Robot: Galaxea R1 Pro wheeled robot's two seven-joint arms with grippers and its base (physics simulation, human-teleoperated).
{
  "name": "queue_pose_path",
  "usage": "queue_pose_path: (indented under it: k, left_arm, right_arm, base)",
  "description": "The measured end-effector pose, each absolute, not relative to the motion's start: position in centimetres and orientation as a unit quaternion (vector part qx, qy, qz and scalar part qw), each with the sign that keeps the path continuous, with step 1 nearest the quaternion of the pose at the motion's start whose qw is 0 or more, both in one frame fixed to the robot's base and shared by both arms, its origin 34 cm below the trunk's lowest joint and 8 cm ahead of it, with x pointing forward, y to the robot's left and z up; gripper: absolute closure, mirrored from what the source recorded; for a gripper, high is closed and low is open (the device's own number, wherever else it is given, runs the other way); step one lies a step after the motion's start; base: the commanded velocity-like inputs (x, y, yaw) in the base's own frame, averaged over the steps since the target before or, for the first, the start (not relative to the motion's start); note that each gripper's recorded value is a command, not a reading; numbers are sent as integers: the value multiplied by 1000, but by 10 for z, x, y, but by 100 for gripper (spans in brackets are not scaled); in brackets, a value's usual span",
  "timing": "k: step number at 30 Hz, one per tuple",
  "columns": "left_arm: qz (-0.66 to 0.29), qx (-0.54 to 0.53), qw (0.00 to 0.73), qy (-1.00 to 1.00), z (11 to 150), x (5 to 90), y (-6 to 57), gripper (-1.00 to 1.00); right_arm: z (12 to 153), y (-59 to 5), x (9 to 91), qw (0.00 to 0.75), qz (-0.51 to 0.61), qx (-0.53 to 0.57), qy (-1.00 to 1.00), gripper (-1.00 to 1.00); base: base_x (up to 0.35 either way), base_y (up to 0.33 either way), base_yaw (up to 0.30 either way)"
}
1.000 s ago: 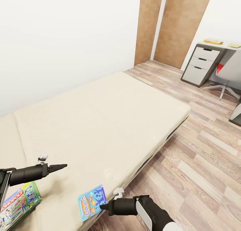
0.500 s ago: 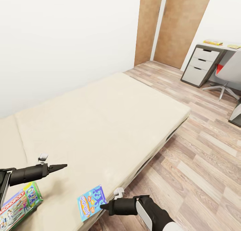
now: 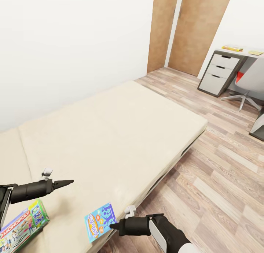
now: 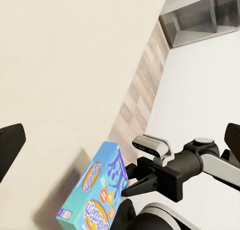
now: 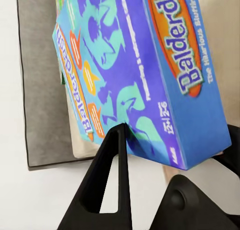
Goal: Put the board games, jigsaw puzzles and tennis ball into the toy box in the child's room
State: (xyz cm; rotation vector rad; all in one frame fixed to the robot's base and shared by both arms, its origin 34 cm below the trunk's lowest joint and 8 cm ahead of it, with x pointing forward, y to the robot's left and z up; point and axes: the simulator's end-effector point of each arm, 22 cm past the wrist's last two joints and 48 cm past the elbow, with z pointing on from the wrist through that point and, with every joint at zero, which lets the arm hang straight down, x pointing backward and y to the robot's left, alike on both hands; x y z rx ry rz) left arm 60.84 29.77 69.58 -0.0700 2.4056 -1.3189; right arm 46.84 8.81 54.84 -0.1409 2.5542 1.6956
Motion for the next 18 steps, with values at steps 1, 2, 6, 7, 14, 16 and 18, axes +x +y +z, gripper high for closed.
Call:
queue_pose_path:
  k: [1,2,6,7,14,16,18]
  left_arm:
    - [-471,-25,197,859,698,609,298,-100]
    - [-471,-25,197,859,699,609,298,-100]
    - [-471,-25,197,859,707,609,298,-100]
    - [-471,-25,197,859,708,609,298,-100]
    - [-471,-25,197,860,721,610,298,-100]
    - [-471,-26,197,860,724,611,298,-100]
    - [-470,-26,197,860,728,611,298,-100]
  right_arm:
    - [550,88,469,36,552,-46,832,100]
    - [552,88,469,36,552,-46,832,100]
    - [559,88,470,37,552,-46,832,100]
    - [561,88,470,37,552,-46,832,100]
    - [574,88,471,39,552,-46,832,100]
    - [577,88,472,39,552,-46,832,100]
    - [580,88,472,39,551,-46,832,100]
  base:
    - [0,0,0]
    - [0,0,0]
    - [0,0,0]
    - [0,0,0]
    - [0,0,0]
    - [0,0,0]
    - [0,0,0]
